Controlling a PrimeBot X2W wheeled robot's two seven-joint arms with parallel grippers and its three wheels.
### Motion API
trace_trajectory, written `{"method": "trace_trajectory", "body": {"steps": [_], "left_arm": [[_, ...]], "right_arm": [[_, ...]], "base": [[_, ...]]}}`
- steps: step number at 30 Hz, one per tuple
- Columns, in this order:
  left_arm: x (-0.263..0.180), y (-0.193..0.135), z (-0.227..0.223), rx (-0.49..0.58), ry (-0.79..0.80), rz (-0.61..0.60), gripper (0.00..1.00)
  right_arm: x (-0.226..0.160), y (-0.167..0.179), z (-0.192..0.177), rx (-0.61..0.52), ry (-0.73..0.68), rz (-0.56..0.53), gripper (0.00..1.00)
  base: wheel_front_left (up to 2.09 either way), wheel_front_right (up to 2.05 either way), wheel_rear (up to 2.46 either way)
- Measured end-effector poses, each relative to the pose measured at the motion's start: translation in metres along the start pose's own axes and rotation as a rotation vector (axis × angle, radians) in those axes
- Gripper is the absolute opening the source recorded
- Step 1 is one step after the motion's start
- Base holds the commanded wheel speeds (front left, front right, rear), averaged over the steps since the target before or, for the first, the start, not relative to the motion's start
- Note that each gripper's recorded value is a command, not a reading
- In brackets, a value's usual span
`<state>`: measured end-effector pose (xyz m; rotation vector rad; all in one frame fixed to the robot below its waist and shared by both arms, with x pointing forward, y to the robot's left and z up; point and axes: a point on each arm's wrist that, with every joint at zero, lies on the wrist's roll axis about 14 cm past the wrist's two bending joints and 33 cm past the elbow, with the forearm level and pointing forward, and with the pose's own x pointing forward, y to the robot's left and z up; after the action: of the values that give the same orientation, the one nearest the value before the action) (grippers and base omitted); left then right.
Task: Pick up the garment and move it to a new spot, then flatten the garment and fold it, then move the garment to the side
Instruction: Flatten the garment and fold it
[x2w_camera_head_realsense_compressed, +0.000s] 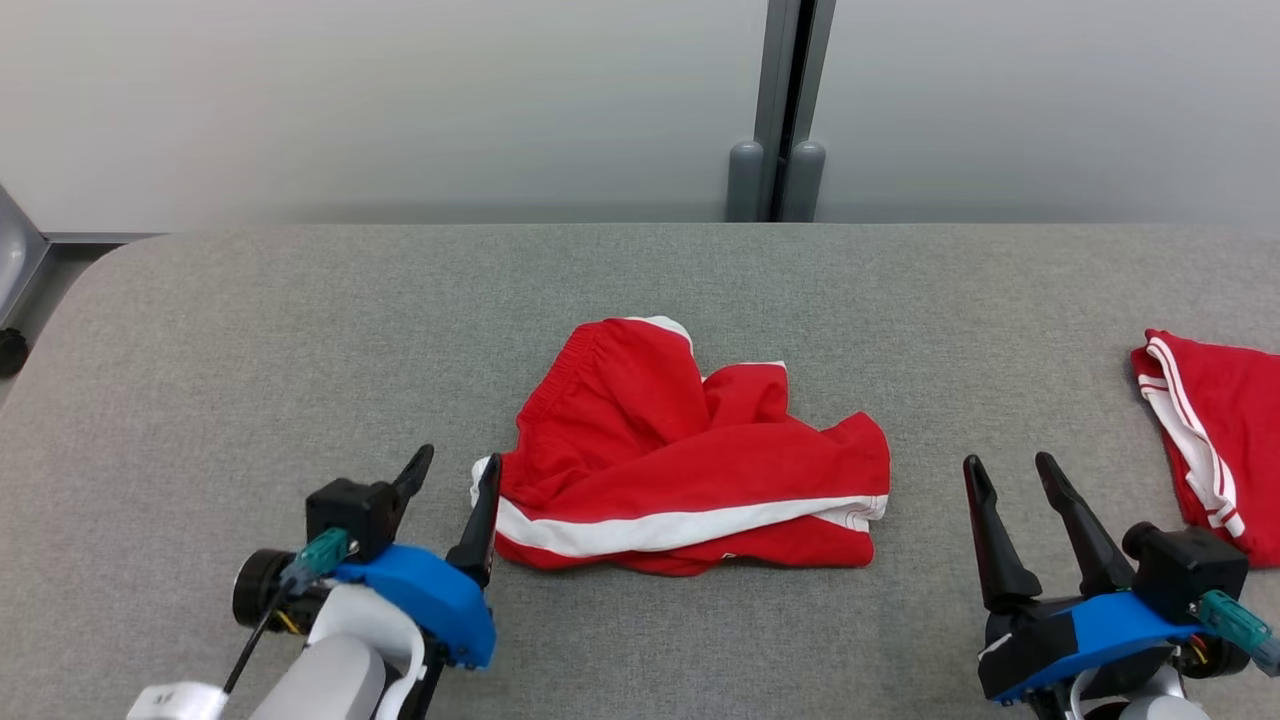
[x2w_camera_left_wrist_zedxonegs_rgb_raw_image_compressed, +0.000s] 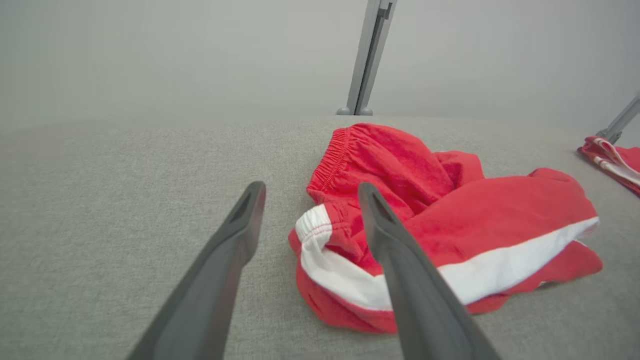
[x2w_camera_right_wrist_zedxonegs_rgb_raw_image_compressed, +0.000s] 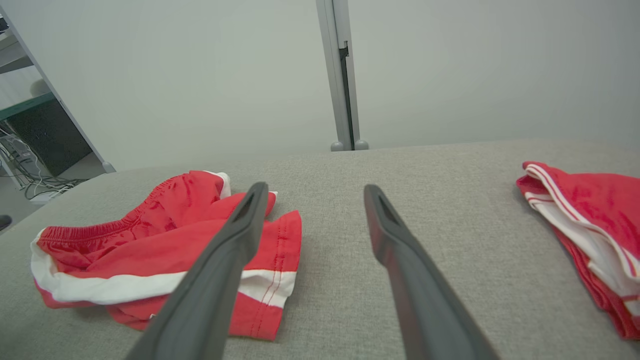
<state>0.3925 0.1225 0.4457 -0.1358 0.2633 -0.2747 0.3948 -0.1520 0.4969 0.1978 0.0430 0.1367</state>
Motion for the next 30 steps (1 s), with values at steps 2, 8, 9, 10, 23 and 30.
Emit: {"method": "trace_trajectory", "body": {"steps": [2,8,9,10,23,30], "left_arm": [[0.009,-0.006,0.009,0.036,0.013,-0.023,1.00],[0.030,-0.024,-0.007,0.148,0.228,-0.074,1.00],[0.031,-0.025,-0.013,0.161,0.279,-0.079,1.00],[0.031,-0.025,-0.022,0.179,0.339,-0.082,1.00],[0.039,-0.001,-0.049,0.125,0.507,0.010,0.00],[0.039,0.022,-0.026,-0.251,0.215,0.177,0.00]], "right_arm": [[-0.001,-0.001,0.000,0.000,0.001,-0.004,1.00],[-0.004,-0.004,-0.003,0.005,0.009,-0.014,1.00],[-0.004,-0.005,-0.004,0.007,0.010,-0.016,1.00],[-0.005,-0.006,-0.004,0.008,0.012,-0.019,1.00],[-0.005,-0.022,-0.012,0.013,0.029,-0.066,1.00],[0.000,-0.022,-0.011,0.013,0.023,-0.064,1.00]], "base": [[0.00,0.00,0.00],[0.00,0.00,0.00],[0.00,0.00,0.00],[0.00,0.00,0.00],[0.00,0.00,0.00],[0.00,0.00,0.00]]}}
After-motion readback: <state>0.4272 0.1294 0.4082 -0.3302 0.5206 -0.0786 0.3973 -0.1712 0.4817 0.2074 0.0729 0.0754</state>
